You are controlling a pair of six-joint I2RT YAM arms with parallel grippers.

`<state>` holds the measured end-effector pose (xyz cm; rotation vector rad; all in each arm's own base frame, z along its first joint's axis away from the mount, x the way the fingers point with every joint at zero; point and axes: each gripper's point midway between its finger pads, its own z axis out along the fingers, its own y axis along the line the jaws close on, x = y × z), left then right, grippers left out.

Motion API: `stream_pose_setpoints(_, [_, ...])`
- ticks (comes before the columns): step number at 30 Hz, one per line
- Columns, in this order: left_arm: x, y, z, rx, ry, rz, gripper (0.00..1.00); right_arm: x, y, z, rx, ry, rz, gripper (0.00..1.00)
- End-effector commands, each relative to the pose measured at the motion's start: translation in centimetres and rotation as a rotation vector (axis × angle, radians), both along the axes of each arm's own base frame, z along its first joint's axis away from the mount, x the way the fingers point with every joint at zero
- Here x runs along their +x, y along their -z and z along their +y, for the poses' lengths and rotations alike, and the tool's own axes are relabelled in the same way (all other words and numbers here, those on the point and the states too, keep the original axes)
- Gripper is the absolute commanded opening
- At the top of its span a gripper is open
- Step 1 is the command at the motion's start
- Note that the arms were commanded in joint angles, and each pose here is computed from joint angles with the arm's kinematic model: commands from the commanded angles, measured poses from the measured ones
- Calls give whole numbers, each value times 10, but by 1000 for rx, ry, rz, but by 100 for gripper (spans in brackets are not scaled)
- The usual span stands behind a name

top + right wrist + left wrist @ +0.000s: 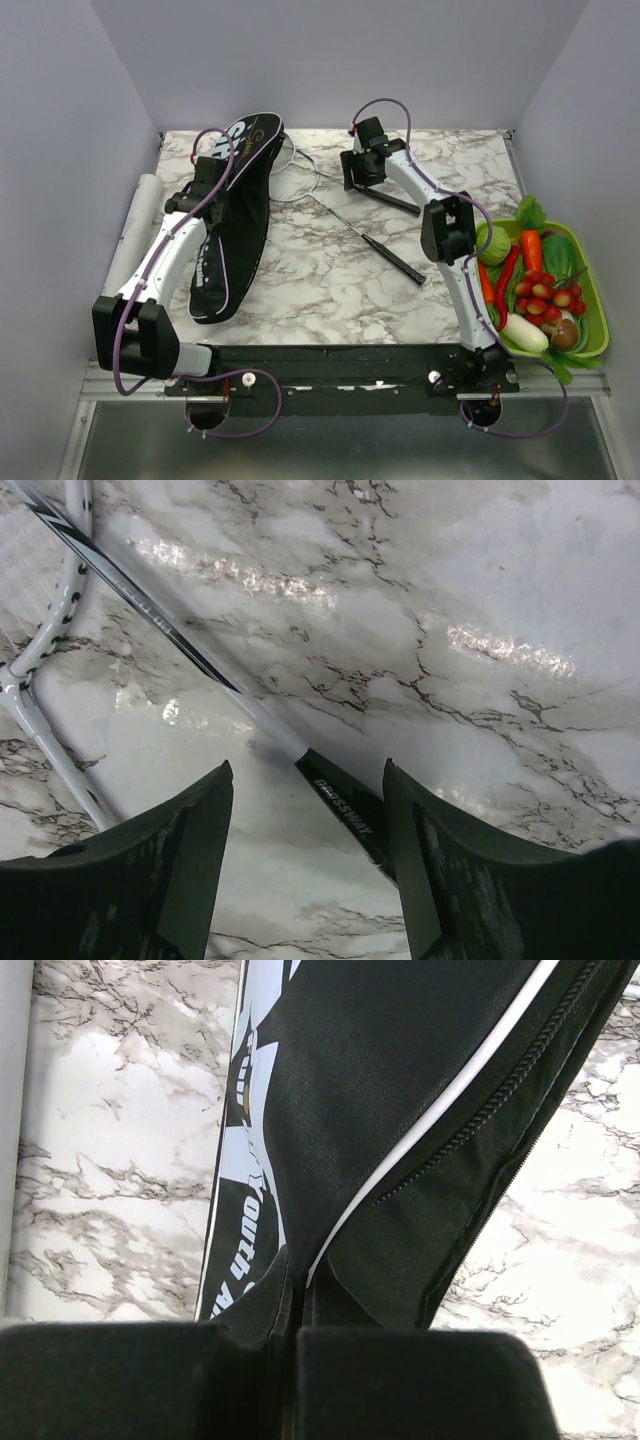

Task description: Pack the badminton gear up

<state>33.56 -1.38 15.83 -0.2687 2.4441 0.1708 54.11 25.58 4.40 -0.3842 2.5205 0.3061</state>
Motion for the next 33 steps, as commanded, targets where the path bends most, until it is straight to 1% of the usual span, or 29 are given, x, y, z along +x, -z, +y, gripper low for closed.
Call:
stream_pose_setpoints(1, [13, -15, -2, -27, -7, -74, 0, -12, 19, -9, -30, 24, 82, 68])
stream_pose_setpoints(2, [14, -15, -2, -30, -5, -73, 0, -16, 21, -9, -31, 22, 100, 65])
stream_pose_setpoints(3, [15, -16, -2, -31, -6, -75, 0, -23, 23, -11, -42, 28, 127, 59])
stream_pose_setpoints(5, [17, -15, -3, -39, -6, -76, 0, -28, 23, -16, -56, 37, 143, 54])
stream_pose_setpoints(6, [17, -15, -3, -41, -6, -76, 0, -33, 28, -21, -77, 42, 162, 45])
stream_pose_setpoints(8, [18, -15, -3, -47, -6, -81, 0, -36, 27, -27, -107, 57, 160, 31])
stream_pose_setpoints(9, [18, -13, -3, -49, -5, -80, 0, -42, 31, -31, -124, 58, 178, 21])
stream_pose_setpoints(12, [17, -13, -4, -56, -3, -84, 0, -48, 27, -41, -160, 76, 180, 8])
stream_pose_setpoints(13, [17, -13, -4, -58, -2, -89, 0, -57, 32, -45, -171, 77, 203, 7])
stream_pose_setpoints(15, [16, -14, -4, -64, -2, -95, 0, -65, 23, -47, -167, 74, 202, 6])
stream_pose_setpoints(17, [15, -17, -5, -72, -2, -104, 0, -84, 29, -55, -184, 70, 241, 6])
stream_pose_setpoints(18, [15, -18, -6, -76, -2, -106, 0, -87, 27, -57, -187, 71, 233, 5])
stream_pose_setpoints(19, [15, -20, -7, -86, 2, -114, 0, -91, 15, -60, -186, 78, 214, 5])
stream_pose_setpoints(20, [15, -21, -8, -89, 2, -117, 0, -103, 24, -67, -208, 79, 239, 6])
stream_pose_setpoints(22, [14, -24, -9, -96, 6, -127, 0, -104, 14, -70, -203, 83, 204, 14])
stream_pose_setpoints(24, [13, -23, -9, -99, 8, -130, 0, -104, 10, -68, -183, 76, 188, 27])
stream_pose_setpoints(27, [13, -25, -10, -106, 10, -137, 0, -95, -5, -57, -140, 68, 169, 34])
stream_pose_setpoints(29, [12, -27, -11, -110, 13, -143, 0, -88, -11, -49, -120, 67, 156, 35])
stream_pose_setpoints(30, [12, -27, -11, -109, 14, -141, 0, -80, -20, -42, -104, 65, 125, 36])
stream_pose_setpoints(33, [10, -30, -10, -104, 15, -142, 0, -73, -30, -21, -25, 44, 113, 39])
